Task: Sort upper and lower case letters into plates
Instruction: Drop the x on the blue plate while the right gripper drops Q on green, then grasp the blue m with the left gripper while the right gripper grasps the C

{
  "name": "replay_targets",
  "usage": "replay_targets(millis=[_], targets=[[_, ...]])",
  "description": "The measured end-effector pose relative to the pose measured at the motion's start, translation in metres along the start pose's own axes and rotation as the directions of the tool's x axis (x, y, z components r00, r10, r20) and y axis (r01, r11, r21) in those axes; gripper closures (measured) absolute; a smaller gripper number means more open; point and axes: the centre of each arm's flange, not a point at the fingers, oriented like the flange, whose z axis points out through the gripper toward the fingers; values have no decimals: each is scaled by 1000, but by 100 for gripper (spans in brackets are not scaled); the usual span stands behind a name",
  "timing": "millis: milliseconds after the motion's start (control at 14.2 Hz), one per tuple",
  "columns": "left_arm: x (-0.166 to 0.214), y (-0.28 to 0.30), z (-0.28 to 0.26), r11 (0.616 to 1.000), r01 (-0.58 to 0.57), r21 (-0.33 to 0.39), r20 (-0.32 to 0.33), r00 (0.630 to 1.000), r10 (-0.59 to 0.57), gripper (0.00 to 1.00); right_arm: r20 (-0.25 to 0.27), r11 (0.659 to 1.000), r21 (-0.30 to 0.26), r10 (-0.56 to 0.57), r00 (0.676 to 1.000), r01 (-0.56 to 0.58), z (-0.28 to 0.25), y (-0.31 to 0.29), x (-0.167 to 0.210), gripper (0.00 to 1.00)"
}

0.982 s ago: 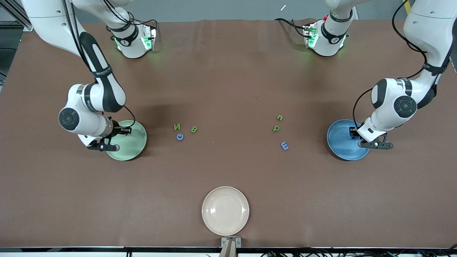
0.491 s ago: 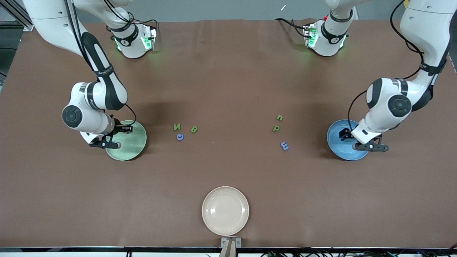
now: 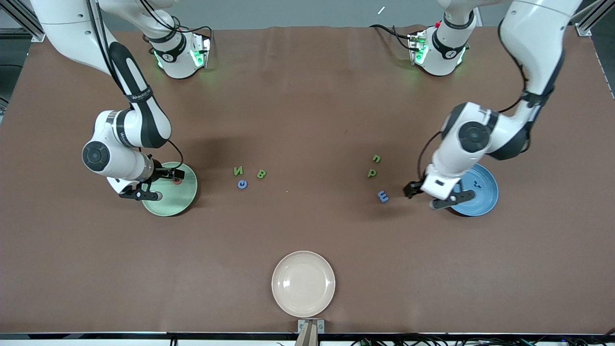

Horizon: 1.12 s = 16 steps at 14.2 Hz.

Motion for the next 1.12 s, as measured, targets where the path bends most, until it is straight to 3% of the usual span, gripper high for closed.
replay_targets(millis=[351,561,842,1053,1123], targets=[[-28,62,38,977,211,-14,58,976,-210,0,-65,998,6,69,995,-68,-26,-93,-3,0],[-34,62,61,978,206,18,55,977,-207,0,-103,1000,9,18,995,-17,-32,-151,-9,0],[-35,57,75,982,187,37,54,981,-188,2,-154,1000,16,8,988,-5,-7,-186,-6,0],[-36,57,78,982,185,40,57,981,-187,12,-175,998,27,57,983,-54,14,-205,-9,1],[-36,56,79,982,185,41,59,981,-187,22,-179,998,29,67,982,-63,19,-212,-12,4]])
